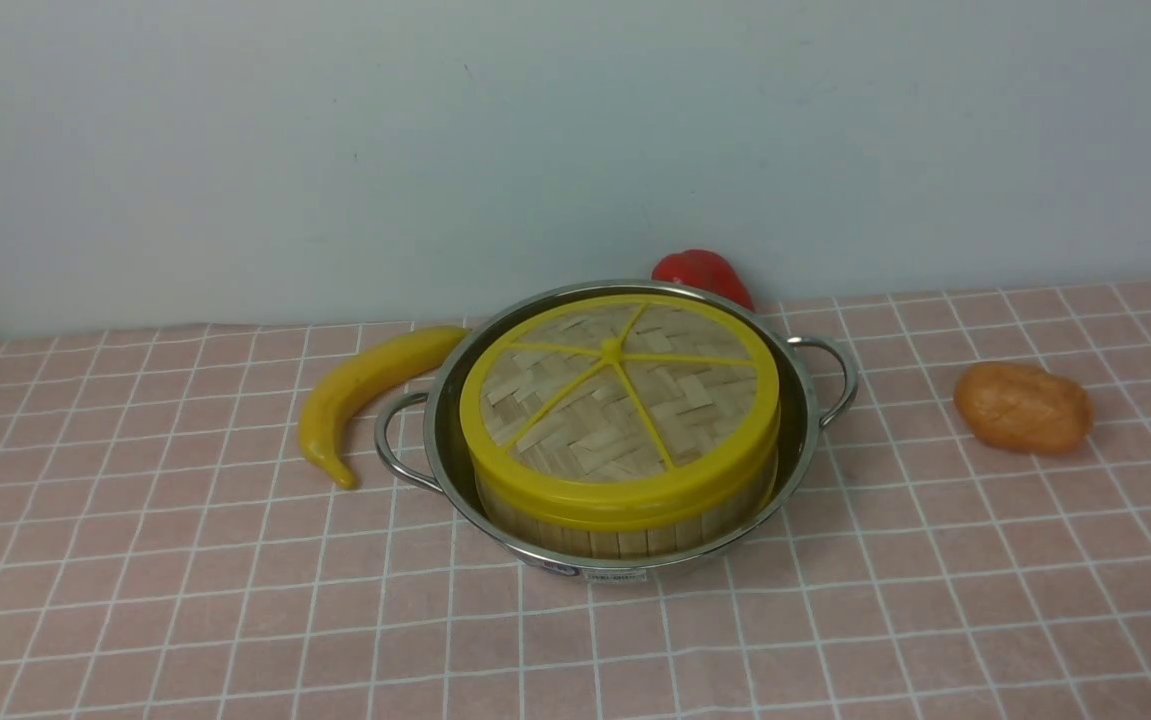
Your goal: Place the steamer in the pot on the pink tablecloth, and put the lid on the steamer.
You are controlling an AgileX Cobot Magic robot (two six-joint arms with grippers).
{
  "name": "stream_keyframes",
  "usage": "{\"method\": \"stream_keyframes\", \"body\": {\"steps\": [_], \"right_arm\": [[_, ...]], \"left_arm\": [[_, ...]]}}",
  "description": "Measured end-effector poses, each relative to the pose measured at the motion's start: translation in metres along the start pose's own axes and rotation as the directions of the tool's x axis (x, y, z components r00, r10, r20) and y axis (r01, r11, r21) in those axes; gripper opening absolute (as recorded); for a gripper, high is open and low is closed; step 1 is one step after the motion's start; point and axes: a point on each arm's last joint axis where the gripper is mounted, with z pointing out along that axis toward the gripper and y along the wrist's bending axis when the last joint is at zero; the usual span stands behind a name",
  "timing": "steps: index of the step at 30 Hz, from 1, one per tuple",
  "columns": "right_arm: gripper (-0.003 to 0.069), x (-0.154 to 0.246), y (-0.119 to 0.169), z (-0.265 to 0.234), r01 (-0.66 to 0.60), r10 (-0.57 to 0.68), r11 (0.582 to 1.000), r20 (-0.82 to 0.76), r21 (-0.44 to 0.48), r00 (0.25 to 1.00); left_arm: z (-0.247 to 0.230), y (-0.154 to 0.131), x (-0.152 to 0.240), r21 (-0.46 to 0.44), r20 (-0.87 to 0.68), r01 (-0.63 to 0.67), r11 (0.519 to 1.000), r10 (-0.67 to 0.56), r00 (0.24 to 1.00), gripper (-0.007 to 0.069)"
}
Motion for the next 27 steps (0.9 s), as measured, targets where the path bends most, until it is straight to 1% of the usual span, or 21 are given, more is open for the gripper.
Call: {"method": "stream_keyframes", "body": {"steps": [27], "right_arm": [[0.0242,0.0000,0.0000,0.0000,0.000,0.000,1.000,0.000,0.000,1.000]], "left_arm": [[0.0000,0.0000,0.0000,0.000,0.000,0.000,1.000,0.000,1.000,0.0230]]}}
